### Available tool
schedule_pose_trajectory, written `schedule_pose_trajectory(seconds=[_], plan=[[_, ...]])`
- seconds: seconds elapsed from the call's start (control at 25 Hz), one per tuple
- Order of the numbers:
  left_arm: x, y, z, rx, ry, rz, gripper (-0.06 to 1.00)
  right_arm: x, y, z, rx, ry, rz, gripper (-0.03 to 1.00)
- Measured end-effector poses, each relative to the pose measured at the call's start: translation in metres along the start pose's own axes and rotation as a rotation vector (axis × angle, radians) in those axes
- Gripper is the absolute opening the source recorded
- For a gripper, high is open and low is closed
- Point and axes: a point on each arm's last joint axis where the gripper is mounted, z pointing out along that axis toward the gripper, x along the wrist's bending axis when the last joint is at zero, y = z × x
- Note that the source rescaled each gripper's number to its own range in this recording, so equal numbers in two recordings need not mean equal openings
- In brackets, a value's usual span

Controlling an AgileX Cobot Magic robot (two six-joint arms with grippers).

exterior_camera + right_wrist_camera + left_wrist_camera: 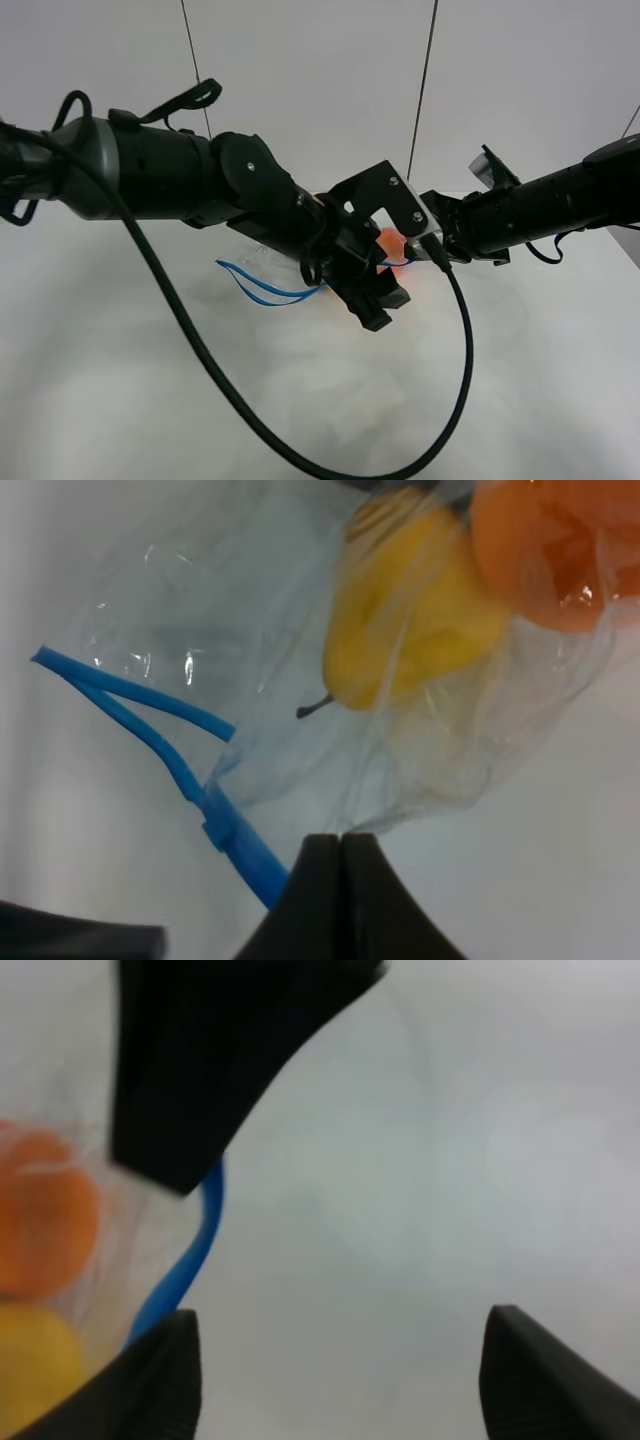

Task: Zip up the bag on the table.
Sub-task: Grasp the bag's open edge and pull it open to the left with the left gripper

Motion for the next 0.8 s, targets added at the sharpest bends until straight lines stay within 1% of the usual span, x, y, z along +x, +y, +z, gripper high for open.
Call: schedule_pose_trajectory(seconds=[0.16, 0.28, 0.48, 0.56, 0.68, 0.8], plan=[[0.000, -0.001, 0.012, 0.009, -0.002, 0.010, 0.94, 0.000, 0.000, 0.000, 0.003, 0.000, 0.002, 0.00], [0.002, -0.004, 0.017, 0.012, 0.014, 0.028, 0.94, 0.000, -0.001, 0.000, 0.007, 0.000, 0.002, 0.00], [0.007, -0.001, 0.017, -0.015, 0.076, 0.092, 0.94, 0.000, -0.001, 0.000, 0.014, 0.004, 0.000, 0.00], [0.012, -0.002, 0.016, -0.021, 0.103, 0.101, 0.94, 0.001, -0.001, 0.000, 0.015, 0.005, 0.000, 0.00], [0.017, -0.003, 0.015, -0.021, 0.117, 0.106, 0.94, 0.001, -0.001, 0.000, 0.016, 0.006, 0.000, 0.00], [0.027, -0.009, 0.013, -0.009, 0.143, 0.124, 0.94, 0.001, -0.001, 0.000, 0.016, 0.006, 0.001, 0.00]])
